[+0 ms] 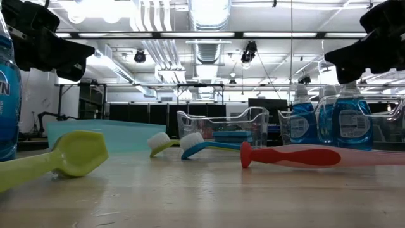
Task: Pick & Place Kitchen Sink Supplies
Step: Put the blue sponge wipe into the left transparent bin
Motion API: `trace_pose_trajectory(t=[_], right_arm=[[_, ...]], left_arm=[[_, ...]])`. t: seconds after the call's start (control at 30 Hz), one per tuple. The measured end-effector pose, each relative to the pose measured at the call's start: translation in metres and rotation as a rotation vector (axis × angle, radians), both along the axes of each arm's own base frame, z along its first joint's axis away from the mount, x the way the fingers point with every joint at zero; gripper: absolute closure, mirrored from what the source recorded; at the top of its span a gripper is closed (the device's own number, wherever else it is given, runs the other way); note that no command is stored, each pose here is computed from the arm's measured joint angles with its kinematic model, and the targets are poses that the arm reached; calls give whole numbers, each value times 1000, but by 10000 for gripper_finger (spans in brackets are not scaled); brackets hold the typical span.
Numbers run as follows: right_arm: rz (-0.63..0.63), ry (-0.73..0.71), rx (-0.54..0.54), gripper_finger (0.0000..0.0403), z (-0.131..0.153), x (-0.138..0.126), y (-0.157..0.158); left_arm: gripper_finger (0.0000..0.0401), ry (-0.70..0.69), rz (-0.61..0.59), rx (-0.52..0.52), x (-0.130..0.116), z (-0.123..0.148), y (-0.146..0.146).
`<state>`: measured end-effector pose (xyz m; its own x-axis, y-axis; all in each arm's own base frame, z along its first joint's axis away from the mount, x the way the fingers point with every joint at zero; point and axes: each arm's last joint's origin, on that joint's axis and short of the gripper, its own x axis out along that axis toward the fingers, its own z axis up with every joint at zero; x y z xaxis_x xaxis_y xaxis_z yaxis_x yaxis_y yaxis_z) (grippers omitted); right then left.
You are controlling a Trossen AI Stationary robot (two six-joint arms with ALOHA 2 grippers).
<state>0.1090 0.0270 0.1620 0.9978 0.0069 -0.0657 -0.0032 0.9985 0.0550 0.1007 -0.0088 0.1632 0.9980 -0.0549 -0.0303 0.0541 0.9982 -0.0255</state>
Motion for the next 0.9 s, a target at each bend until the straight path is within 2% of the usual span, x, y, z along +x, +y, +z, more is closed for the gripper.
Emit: trace_pose_trajectory(t=[0.2,0.4,0.57,0.63,0.9], right_arm=[[10,-8,-9,394,1,0,0],[12,-111,-47,394,11,-5,-1],[157,-167,-28,394,14,-13,0],[173,-164,-24,394,13,-16,0],[119,-111,-48,394,8,-15,-3]], left_arm=[[401,0,0,0,0,0,0],[401,0,0,0,0,0,0],[401,0,0,0,0,0,0],[401,0,0,0,0,0,0],[401,2,0,0,0,0,0]])
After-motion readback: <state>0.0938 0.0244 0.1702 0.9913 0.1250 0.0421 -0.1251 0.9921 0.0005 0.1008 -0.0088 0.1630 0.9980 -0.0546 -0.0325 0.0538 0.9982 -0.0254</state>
